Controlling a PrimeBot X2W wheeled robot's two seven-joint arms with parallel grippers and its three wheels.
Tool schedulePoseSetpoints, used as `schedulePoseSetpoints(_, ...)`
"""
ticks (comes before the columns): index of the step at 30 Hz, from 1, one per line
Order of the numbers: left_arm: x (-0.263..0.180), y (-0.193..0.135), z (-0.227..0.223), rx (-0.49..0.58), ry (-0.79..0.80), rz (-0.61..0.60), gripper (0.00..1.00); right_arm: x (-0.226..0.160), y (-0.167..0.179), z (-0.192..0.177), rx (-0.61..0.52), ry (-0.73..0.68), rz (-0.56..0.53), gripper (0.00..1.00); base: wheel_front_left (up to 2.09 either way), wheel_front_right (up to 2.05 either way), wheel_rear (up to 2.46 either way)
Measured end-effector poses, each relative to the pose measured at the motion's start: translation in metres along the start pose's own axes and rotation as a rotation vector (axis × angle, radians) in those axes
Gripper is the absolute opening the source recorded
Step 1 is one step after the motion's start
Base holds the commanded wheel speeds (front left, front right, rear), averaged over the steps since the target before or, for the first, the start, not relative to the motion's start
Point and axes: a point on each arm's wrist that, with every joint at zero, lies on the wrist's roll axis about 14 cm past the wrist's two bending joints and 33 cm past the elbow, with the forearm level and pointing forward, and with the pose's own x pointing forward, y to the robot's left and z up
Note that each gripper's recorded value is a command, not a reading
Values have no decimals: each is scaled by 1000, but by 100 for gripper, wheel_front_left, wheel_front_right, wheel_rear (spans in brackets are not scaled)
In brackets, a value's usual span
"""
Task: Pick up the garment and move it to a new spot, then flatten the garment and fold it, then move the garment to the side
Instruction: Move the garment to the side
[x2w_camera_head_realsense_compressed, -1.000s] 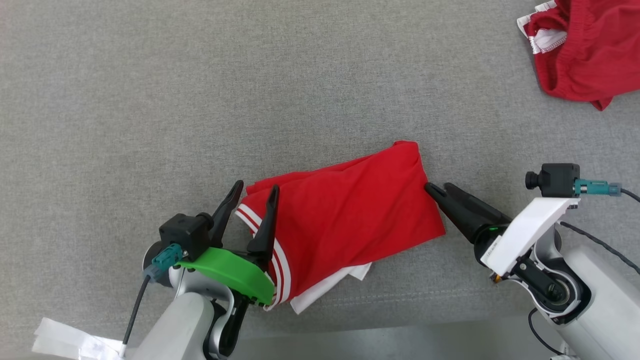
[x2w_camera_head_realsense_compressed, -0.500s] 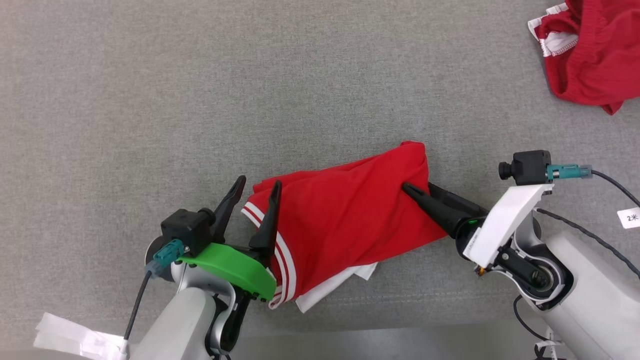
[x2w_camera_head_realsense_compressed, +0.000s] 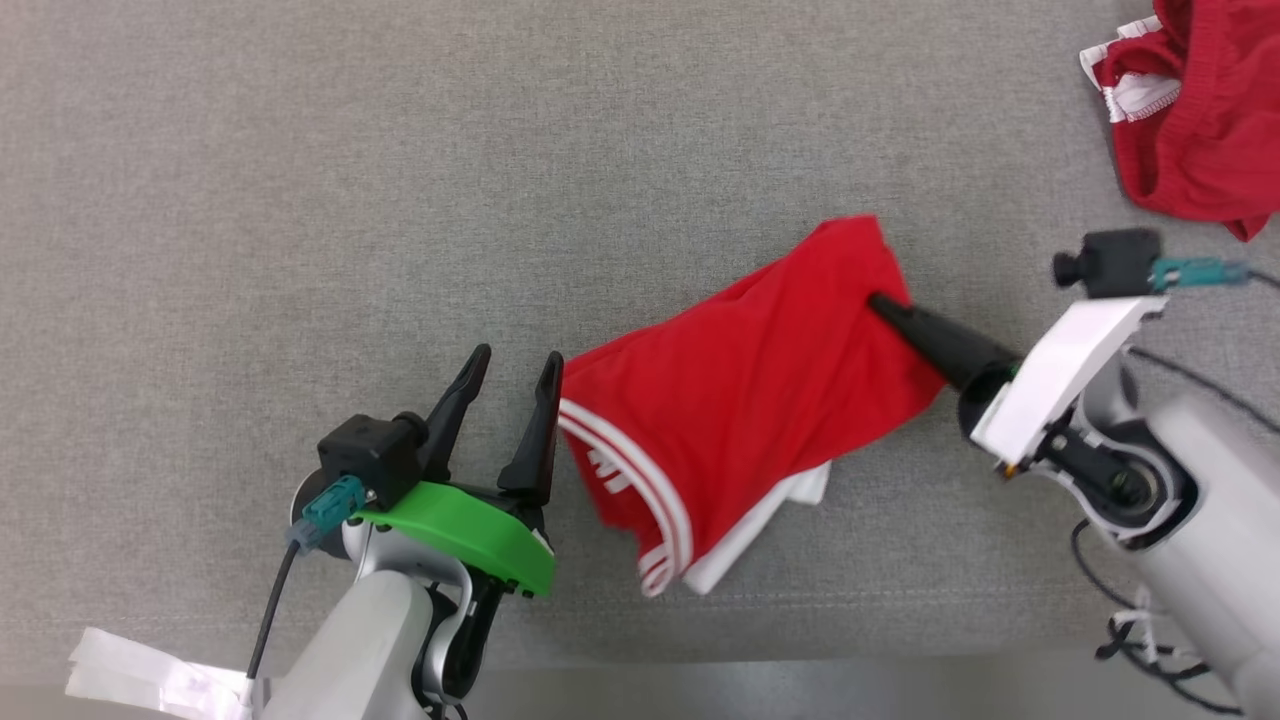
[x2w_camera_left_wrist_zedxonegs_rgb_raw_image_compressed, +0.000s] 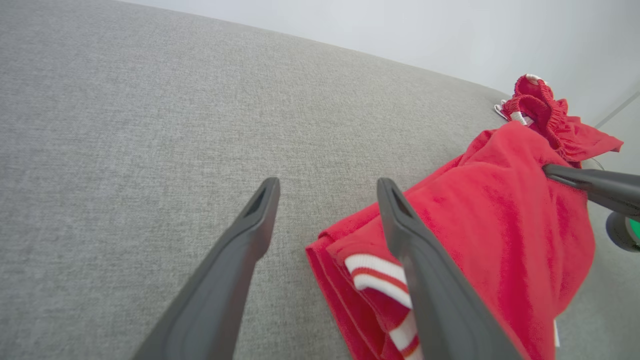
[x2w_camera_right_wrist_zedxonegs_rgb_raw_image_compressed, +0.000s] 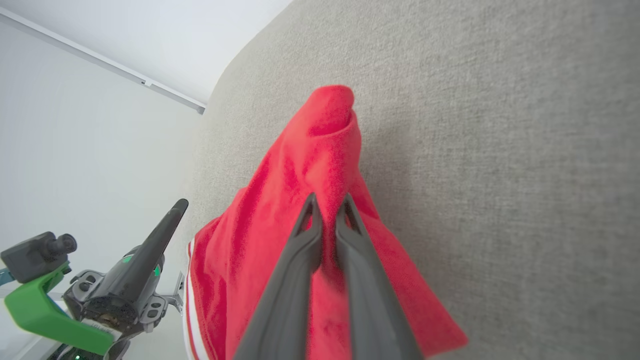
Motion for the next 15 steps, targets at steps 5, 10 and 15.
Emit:
schedulePoseSetpoints(5, 0, -4, 5, -7, -17, -7, 100, -4, -14, 32, -63, -45, -36, 0, 0, 0, 0)
schedulePoseSetpoints(10, 0, -3, 14, -5, -42, -6, 100, -6, -26, 64, -149, -62, -70, 0, 0, 0, 0)
schedulePoseSetpoints(15, 0, 0, 14, -9, -46, 2, 100, -11, -36, 104, -214, -112, -106, 0, 0, 0, 0)
